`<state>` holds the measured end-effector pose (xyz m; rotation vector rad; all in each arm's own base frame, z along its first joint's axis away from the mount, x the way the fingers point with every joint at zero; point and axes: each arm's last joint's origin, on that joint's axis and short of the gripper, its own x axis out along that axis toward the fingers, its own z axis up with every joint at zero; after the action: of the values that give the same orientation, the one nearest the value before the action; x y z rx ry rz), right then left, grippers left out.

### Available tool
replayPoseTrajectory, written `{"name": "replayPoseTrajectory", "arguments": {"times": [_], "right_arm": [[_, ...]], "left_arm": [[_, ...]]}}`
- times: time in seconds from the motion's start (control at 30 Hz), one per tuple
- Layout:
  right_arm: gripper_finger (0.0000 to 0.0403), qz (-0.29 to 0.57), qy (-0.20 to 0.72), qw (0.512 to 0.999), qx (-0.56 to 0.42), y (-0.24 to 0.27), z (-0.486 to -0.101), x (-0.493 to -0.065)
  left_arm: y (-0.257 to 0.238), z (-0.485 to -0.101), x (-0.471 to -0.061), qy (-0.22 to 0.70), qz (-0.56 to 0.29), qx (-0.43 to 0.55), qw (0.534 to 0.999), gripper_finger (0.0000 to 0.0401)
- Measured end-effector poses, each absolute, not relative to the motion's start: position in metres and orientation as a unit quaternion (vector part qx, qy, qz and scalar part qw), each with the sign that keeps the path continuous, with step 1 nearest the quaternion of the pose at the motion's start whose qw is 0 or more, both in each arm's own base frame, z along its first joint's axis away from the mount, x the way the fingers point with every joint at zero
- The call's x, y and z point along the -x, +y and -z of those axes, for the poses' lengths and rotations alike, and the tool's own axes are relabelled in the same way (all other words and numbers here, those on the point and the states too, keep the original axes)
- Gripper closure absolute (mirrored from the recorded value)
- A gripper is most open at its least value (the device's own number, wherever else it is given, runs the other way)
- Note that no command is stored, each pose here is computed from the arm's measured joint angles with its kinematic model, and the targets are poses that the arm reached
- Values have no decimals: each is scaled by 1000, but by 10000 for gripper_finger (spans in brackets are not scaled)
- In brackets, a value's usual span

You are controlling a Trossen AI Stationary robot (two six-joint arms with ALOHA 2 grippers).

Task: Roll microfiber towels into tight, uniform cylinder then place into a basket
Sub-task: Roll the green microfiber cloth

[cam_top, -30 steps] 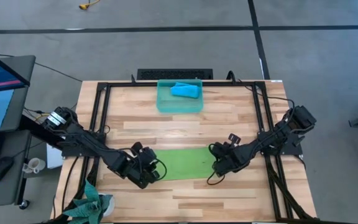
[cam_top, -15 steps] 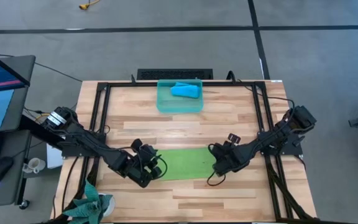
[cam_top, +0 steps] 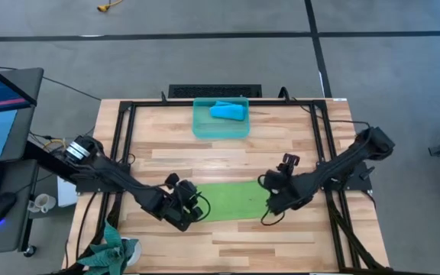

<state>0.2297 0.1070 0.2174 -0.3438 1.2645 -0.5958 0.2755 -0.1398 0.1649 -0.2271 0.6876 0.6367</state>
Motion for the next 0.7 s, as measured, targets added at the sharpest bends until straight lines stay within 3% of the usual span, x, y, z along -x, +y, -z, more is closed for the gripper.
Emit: {"name": "replayPoseTrajectory", "arguments": {"times": [0.17,0.43,0.57,0.7], "right_arm": [[258,275,549,778,133,86,-239,-208],[286,275,420,865,10,62,-264,-183],[285,265,369,890,-30,60,-257,-178],[282,257,377,890,-17,60,-240,-173]], "left_arm": [[-133,-148,-290,353,-302,157,872,288],[-112,-141,-322,361,-228,186,885,288],[-107,-138,-334,360,-187,205,891,288],[-102,-121,-335,410,-165,227,868,288]]}}
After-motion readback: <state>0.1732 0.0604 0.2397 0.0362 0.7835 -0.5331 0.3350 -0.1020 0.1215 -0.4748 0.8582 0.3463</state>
